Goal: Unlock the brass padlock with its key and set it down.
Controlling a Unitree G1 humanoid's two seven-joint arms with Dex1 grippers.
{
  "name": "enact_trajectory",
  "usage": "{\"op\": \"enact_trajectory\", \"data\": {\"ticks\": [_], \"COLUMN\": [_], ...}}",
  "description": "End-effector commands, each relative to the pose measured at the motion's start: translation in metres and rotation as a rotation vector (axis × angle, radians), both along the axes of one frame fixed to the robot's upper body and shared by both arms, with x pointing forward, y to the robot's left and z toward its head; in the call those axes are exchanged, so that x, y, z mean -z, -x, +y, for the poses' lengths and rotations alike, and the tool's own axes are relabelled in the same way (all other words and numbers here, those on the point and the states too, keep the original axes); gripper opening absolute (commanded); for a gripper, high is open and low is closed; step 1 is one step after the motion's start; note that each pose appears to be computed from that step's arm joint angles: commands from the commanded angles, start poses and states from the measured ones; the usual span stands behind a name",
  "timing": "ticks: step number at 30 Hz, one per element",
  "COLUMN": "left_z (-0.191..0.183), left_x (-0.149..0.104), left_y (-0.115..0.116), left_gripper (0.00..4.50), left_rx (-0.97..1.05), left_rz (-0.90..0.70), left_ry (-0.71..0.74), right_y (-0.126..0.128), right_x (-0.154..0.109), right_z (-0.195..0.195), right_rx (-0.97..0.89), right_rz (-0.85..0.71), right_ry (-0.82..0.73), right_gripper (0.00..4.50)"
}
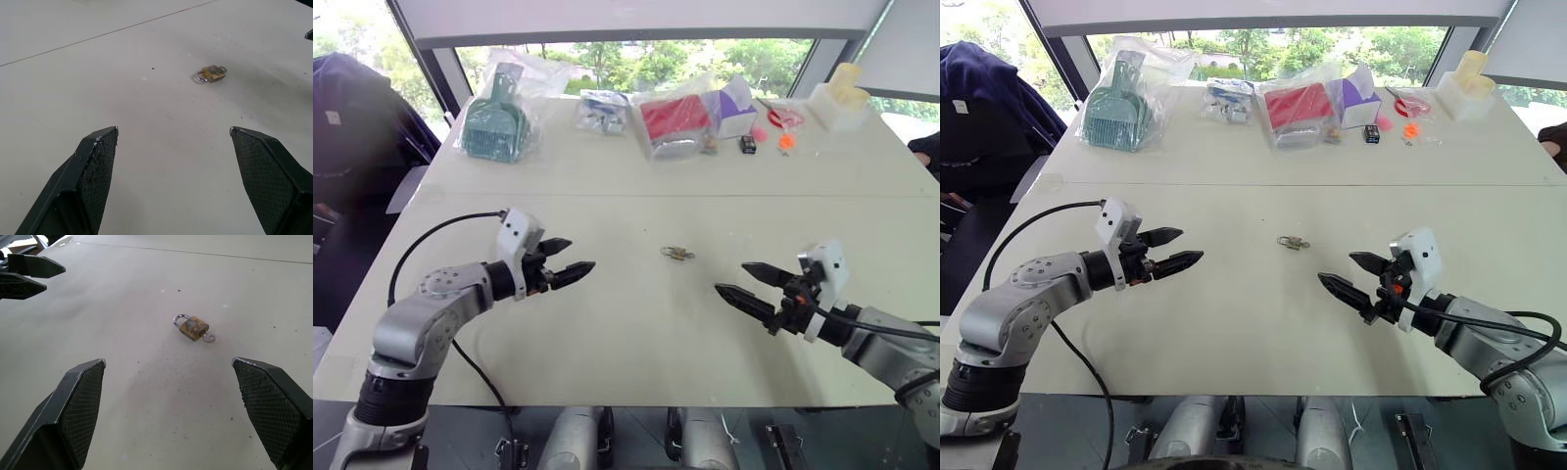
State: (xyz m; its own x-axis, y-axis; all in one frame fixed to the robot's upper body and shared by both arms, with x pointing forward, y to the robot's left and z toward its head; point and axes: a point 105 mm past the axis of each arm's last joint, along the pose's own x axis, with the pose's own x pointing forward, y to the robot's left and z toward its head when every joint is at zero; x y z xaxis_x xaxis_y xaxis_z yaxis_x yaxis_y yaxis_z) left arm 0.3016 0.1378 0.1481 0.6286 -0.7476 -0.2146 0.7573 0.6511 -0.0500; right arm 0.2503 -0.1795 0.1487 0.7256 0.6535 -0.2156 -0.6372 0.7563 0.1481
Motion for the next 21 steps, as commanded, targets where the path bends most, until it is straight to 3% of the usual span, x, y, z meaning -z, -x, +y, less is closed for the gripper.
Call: {"op": "enact_trajectory", "data": {"ticks": [1, 21], "left_z": [0.0008, 0.0022], "left_x": [-0.0117, -0.0098], "left_y": [-0.0001, 0.0014], "left_gripper": [3.82, 3.82], "left_rx": [0.003, 0.016], "left_rz": [-0.058, -0.052], "left_ry": [-0.005, -0.023], "right_y": [0.0001, -0.0014], "right_x": [-0.0083, -0.0087], "right_z": [0.0054, 0.0124], "right_rx": [-0.016, -0.018], "right_rz": [-0.037, -0.039], "right_ry": [0.001, -0.003], "right_gripper": [4.30, 4.30]}}
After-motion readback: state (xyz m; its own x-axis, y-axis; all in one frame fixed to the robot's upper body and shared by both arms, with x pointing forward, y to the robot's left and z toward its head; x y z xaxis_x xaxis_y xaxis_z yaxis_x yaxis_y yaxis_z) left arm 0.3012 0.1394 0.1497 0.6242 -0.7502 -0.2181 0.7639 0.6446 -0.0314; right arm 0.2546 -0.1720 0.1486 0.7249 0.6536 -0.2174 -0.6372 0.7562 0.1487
